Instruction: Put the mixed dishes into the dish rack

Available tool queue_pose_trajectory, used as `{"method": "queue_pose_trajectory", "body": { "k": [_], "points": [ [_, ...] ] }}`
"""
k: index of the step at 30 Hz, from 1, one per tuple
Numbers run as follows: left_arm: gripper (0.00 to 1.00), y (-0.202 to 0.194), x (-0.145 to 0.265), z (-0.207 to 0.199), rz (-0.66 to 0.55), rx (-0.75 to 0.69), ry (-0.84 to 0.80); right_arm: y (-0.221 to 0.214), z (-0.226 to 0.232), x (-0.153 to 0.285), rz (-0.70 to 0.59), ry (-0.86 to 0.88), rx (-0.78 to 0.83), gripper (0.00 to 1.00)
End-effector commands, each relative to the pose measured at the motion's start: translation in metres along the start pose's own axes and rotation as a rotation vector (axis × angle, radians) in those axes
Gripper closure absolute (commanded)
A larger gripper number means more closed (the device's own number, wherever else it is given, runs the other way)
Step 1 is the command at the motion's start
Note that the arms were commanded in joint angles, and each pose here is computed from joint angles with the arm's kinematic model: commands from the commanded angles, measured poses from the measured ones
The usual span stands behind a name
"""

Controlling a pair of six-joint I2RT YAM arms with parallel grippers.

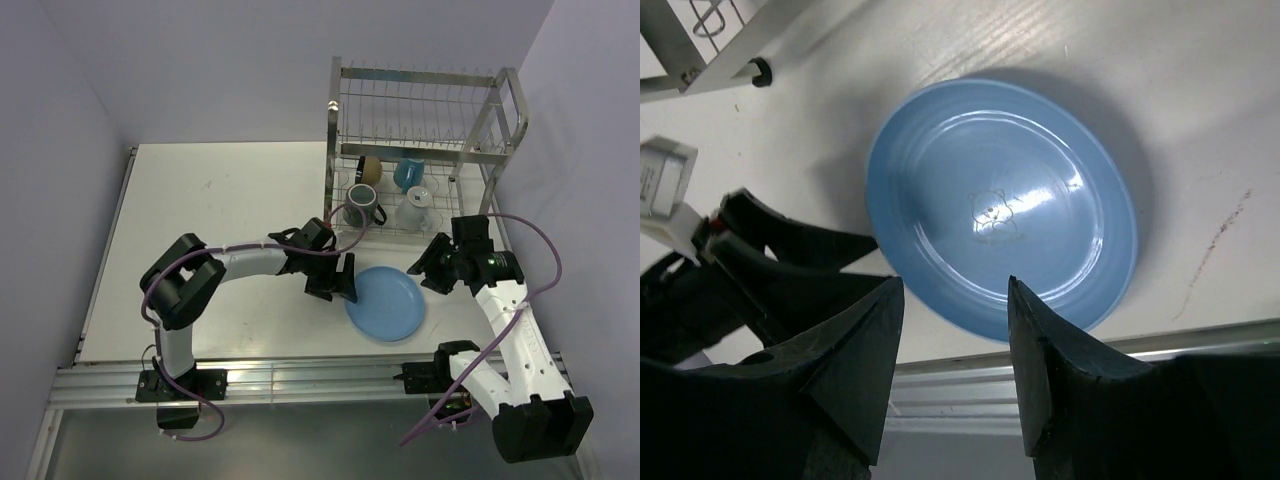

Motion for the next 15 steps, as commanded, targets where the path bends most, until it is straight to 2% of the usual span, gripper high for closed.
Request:
{"method": "queue_pose_trajectory", "body": {
  "k": [1, 4, 7, 8, 10, 13, 15],
  "points": [
    [0.13, 0.018, -0.014, -0.010, -0.054, -0.001, 0.012, 0.001, 0.002, 0.015, -0.014, 0.036, 0.038, 0.47],
    [0.19, 0.025, -0.023, -0.008, -0.074, 0.027, 0.070, 0.001, 0.001, 0.018, -0.023, 0.038, 0.048, 0.48],
    [0.30, 0.024, -0.032, -0.013, -0.077, 0.017, 0.146, 0.002, -0.001, 0.021, -0.037, 0.031, 0.055, 0.48],
    [0.38, 0.022, -0.035, -0.013, -0.096, -0.001, 0.193, 0.002, -0.001, 0.021, -0.039, 0.031, 0.057, 0.49],
    [0.42, 0.016, -0.040, -0.008, -0.079, -0.013, 0.270, 0.003, -0.002, 0.022, -0.046, 0.027, 0.061, 0.49],
    [0.53, 0.003, -0.048, 0.003, -0.064, -0.024, 0.369, 0.003, -0.002, 0.022, -0.046, 0.032, 0.066, 0.49],
    [0.69, -0.003, -0.050, 0.012, -0.052, -0.020, 0.400, 0.001, -0.002, 0.019, -0.035, 0.039, 0.069, 0.49]
  ]
}}
Point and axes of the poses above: each gripper's point midway between its finger pads, its own x axis back along the fingers, its own z axis along the line the jaws close on, y = z × x, the point moved 6 cm from there along x, back along the fingers, and after that the axes turned 5 degrees about x, right-handed, at the moved point
